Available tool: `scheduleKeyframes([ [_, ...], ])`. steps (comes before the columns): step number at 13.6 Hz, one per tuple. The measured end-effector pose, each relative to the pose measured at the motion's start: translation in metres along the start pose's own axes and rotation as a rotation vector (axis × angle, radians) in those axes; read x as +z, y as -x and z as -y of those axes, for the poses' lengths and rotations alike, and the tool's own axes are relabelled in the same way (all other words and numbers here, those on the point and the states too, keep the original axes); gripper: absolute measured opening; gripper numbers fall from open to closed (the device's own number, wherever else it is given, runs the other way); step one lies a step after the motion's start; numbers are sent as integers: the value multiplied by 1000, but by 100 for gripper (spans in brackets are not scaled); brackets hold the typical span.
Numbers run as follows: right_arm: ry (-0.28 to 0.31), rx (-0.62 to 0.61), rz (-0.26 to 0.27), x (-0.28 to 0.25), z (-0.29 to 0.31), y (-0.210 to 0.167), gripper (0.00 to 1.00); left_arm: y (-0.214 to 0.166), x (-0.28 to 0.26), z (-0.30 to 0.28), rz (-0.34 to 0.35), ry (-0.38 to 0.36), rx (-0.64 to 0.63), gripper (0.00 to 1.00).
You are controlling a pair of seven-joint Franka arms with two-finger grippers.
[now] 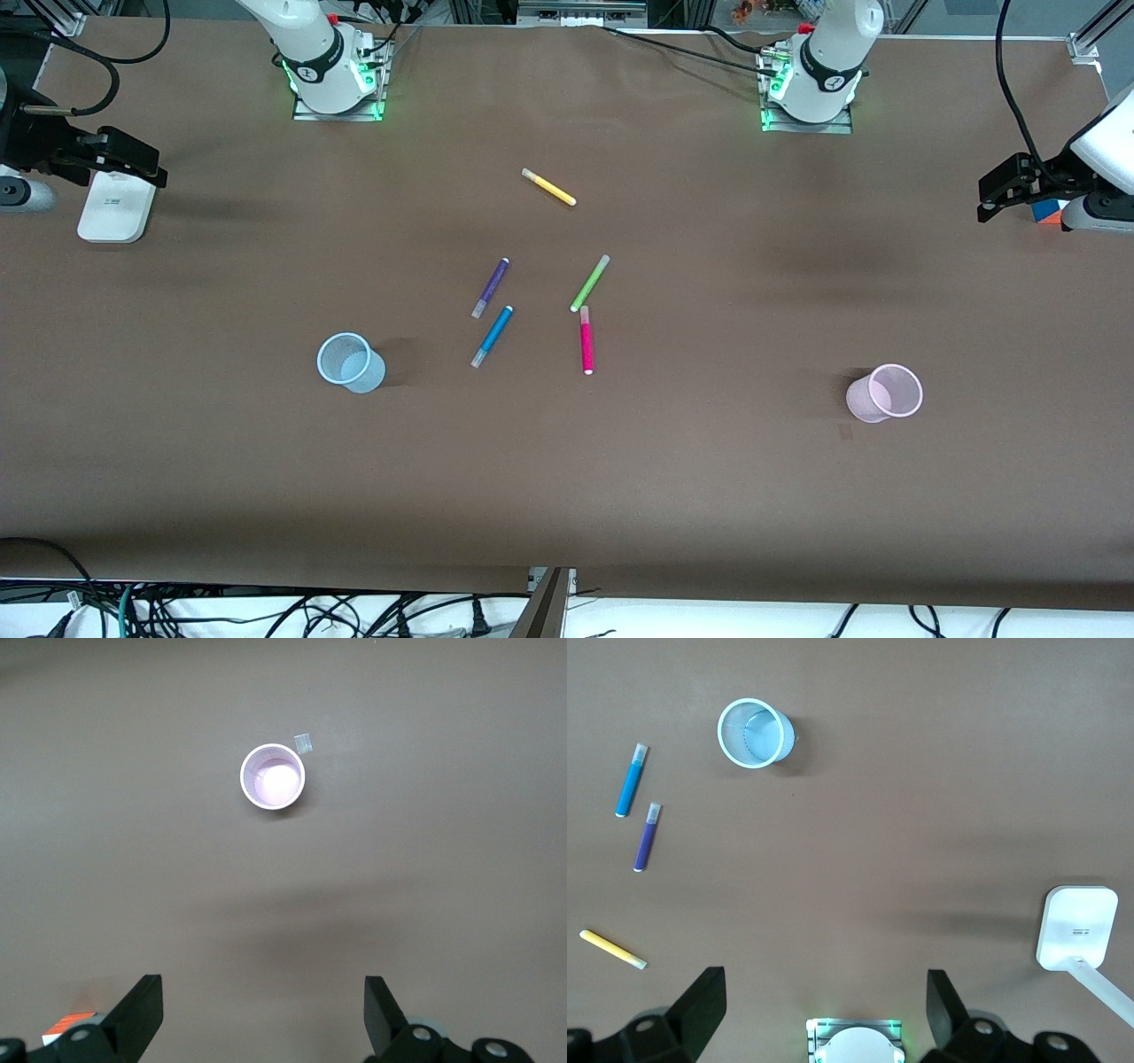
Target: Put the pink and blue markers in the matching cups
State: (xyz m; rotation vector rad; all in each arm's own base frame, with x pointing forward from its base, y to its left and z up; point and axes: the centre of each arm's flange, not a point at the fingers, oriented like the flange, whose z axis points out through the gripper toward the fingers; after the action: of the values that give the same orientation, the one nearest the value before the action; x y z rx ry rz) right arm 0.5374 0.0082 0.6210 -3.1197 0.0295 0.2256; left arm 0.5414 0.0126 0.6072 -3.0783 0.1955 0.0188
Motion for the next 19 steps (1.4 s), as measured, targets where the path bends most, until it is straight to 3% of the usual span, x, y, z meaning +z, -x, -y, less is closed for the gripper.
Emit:
scheduleKeyframes([
  [8,0,0,5,1,0,-1,100,1,-2,0,2,0,-1,100],
  [19,2,-4,51,23,3,-11,100,-1,-4,-16,8,-1,29,100],
])
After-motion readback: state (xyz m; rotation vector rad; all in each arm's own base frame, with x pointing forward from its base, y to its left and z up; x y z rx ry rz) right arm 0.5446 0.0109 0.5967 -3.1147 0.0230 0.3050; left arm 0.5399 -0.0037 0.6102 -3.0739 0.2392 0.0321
